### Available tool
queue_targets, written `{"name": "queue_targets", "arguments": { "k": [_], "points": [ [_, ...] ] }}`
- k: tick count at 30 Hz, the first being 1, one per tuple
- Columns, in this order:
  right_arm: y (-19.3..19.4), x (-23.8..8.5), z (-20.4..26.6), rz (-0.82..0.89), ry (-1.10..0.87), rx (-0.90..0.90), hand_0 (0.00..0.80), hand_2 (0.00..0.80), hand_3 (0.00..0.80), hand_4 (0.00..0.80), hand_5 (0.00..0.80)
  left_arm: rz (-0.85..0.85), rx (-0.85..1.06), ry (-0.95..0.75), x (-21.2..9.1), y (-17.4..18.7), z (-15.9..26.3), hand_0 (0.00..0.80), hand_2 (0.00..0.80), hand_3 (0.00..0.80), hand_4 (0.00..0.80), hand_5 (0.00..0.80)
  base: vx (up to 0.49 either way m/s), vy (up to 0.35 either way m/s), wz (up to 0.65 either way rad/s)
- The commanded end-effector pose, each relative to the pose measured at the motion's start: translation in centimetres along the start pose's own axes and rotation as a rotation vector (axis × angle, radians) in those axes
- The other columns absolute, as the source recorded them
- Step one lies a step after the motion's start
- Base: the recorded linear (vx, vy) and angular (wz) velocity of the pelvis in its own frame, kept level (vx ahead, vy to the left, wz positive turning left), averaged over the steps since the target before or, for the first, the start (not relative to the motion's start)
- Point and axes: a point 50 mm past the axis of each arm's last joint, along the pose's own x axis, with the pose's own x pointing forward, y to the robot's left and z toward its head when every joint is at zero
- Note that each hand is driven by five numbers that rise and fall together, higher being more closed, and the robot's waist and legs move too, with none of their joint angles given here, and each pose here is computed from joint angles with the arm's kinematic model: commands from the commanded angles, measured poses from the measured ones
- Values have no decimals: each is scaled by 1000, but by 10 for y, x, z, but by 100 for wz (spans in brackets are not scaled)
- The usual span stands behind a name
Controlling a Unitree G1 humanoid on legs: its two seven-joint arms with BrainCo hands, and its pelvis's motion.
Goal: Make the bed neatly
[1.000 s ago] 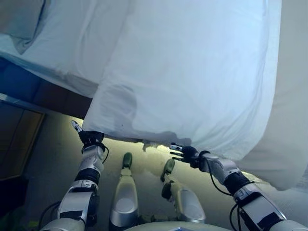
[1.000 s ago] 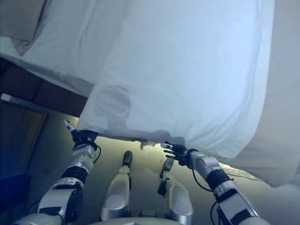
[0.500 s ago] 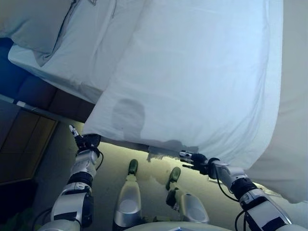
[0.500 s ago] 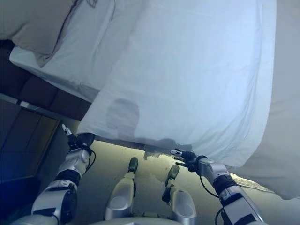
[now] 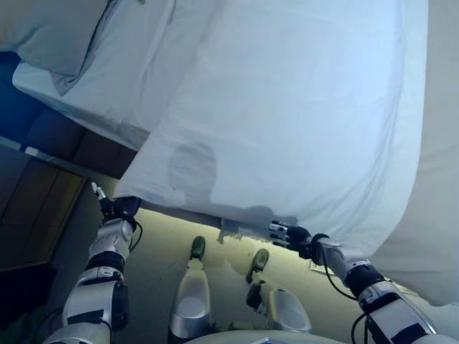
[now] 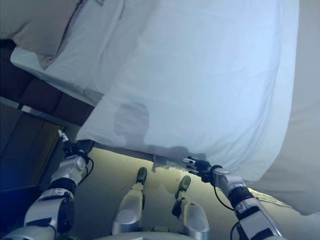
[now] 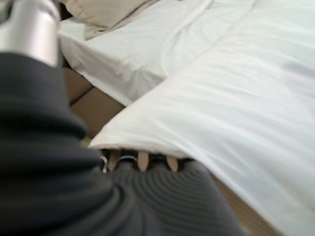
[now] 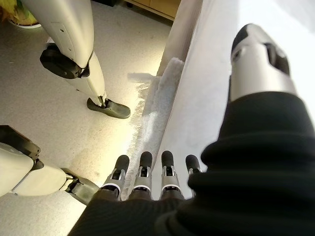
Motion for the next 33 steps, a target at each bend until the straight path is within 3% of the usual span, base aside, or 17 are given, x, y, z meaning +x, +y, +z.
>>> {"name": "queue_targets", "arguments": {
  "k": [1,9,15,27,33],
  "points": [
    [27,2,10,154,-159,67,0,0,0,0,0,-212,167,-393,-28,-74,129,0,0,0,0,0,-23,-61,12],
    [42,-17,71,239,-549,-32,0,0,0,0,0,-122,170,-253,-18,-32,88,0,0,0,0,0,-33,-13,0],
    [34,-42,135,307,-744,-111,0,0,0,0,0,-109,163,-165,-8,-27,60,0,0,0,0,0,-38,-62,-11],
    [4,-101,226,123,-980,-230,0,0,0,0,0,2,247,75,-8,22,2,0,0,0,0,0,-53,-49,3],
    [-8,-132,265,-18,-1050,-283,0,0,0,0,0,-53,254,137,-9,19,-1,0,0,0,0,0,-71,-75,5]
  ]
}}
